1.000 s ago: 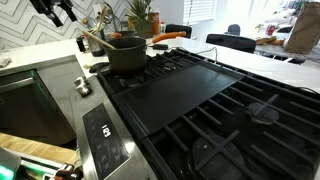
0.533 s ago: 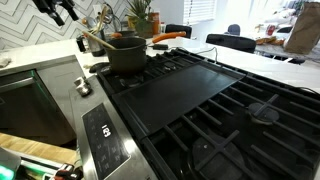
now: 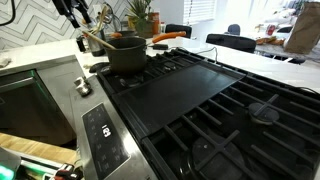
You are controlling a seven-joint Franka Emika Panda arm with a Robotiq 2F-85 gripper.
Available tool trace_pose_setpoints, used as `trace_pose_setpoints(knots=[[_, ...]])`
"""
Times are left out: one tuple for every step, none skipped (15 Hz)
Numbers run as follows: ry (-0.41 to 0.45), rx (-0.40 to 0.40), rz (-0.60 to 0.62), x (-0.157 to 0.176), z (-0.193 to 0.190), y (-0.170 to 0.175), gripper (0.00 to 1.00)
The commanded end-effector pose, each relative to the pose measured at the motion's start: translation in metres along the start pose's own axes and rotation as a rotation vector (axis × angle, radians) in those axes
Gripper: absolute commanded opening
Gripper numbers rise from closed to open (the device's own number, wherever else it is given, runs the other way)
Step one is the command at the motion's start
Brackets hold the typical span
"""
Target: Remove the cooking stick from the pot and put it on the counter
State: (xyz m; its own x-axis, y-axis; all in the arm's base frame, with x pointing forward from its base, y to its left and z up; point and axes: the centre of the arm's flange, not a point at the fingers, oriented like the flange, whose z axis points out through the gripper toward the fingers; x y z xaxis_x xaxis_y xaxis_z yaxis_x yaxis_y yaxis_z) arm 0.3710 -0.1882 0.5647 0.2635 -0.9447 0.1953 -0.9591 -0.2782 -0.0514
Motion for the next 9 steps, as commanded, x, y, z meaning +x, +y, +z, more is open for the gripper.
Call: trace_pose_setpoints(knots=[[-0.072, 0.014, -0.026, 0.035, 0.013, -0.005, 1.0], [-0.091, 0.019, -0.036, 0.042, 0.017, -0.005, 1.0], [-0.104, 0.023, -0.042, 0.048, 0.021, -0.006, 1.0], [-0.125, 0.026, -0.044, 0.055, 0.025, -0.008, 1.0], [-0.14, 0.03, -0.045, 0.061, 0.028, -0.008, 1.0], [-0.158, 0.036, -0.05, 0.067, 0.033, -0.01, 1.0], [-0.173, 0.046, -0.054, 0.072, 0.037, -0.011, 1.0], [-0.192, 0.053, -0.06, 0.078, 0.041, -0.012, 1.0], [-0.203, 0.056, -0.06, 0.084, 0.045, -0.015, 1.0]])
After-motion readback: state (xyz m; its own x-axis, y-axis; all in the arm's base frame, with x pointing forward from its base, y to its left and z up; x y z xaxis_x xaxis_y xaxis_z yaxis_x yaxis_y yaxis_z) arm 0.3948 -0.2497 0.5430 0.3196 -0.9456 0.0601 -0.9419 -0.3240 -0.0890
